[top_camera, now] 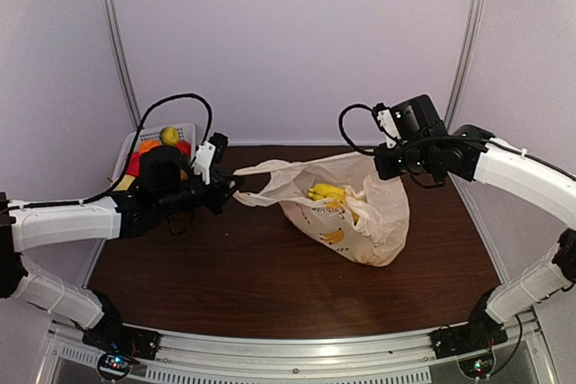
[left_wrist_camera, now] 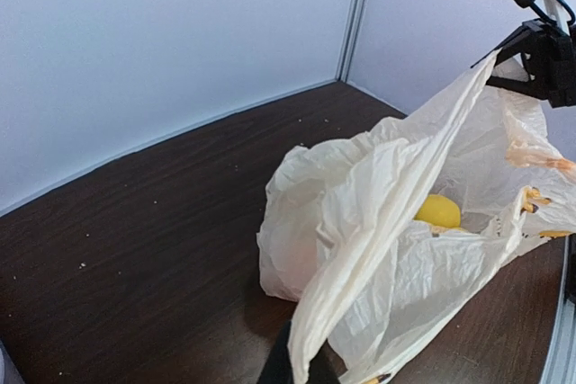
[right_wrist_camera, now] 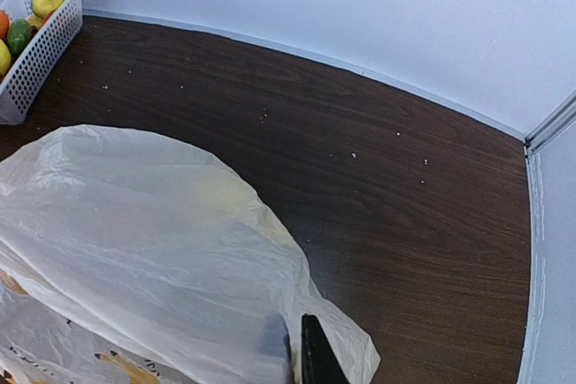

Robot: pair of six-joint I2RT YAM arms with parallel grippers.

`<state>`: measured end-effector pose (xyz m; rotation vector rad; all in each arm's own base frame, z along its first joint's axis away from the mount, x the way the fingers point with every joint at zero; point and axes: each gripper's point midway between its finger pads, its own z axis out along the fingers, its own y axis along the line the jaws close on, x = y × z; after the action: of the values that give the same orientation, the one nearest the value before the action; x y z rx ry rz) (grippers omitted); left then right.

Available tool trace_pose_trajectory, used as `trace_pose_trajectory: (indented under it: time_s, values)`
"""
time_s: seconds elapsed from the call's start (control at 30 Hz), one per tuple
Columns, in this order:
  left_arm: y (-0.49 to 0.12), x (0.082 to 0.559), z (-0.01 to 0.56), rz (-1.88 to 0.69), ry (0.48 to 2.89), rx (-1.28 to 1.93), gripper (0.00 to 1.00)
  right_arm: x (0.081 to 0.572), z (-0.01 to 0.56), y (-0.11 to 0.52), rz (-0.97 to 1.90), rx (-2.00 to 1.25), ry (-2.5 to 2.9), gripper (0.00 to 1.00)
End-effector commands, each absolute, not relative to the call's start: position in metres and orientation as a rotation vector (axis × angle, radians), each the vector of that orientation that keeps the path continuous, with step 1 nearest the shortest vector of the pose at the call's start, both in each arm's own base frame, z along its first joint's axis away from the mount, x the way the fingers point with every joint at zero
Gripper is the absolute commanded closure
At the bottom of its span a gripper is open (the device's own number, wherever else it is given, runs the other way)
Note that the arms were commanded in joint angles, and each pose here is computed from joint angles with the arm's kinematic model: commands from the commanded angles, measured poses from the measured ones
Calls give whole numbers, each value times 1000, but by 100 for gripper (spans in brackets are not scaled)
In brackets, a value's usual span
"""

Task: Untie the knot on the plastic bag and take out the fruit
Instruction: Open the bag opening for the takeout bag.

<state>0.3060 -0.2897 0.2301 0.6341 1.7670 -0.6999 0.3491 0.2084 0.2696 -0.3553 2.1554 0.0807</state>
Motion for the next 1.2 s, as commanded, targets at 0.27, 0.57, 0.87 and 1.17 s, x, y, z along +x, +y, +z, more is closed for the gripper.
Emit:
trace_pose_trajectory:
  time_s: [0.27, 0.57, 0.87, 1.17]
  values:
    - [-235, 339, 207, -466, 1933, 406, 100, 317, 250, 129, -143, -184, 2227, 66]
    - [-209, 347, 198, -437, 1981, 300, 100, 291, 219, 98, -189, -122, 2316, 62]
    - [-238, 328, 208, -655, 1879, 482, 100, 282, 245, 119, 17, -185, 2281, 51]
    - [-272, 297, 230, -814, 1736, 695, 100, 248, 326, 214, 461, -482, 2036, 28]
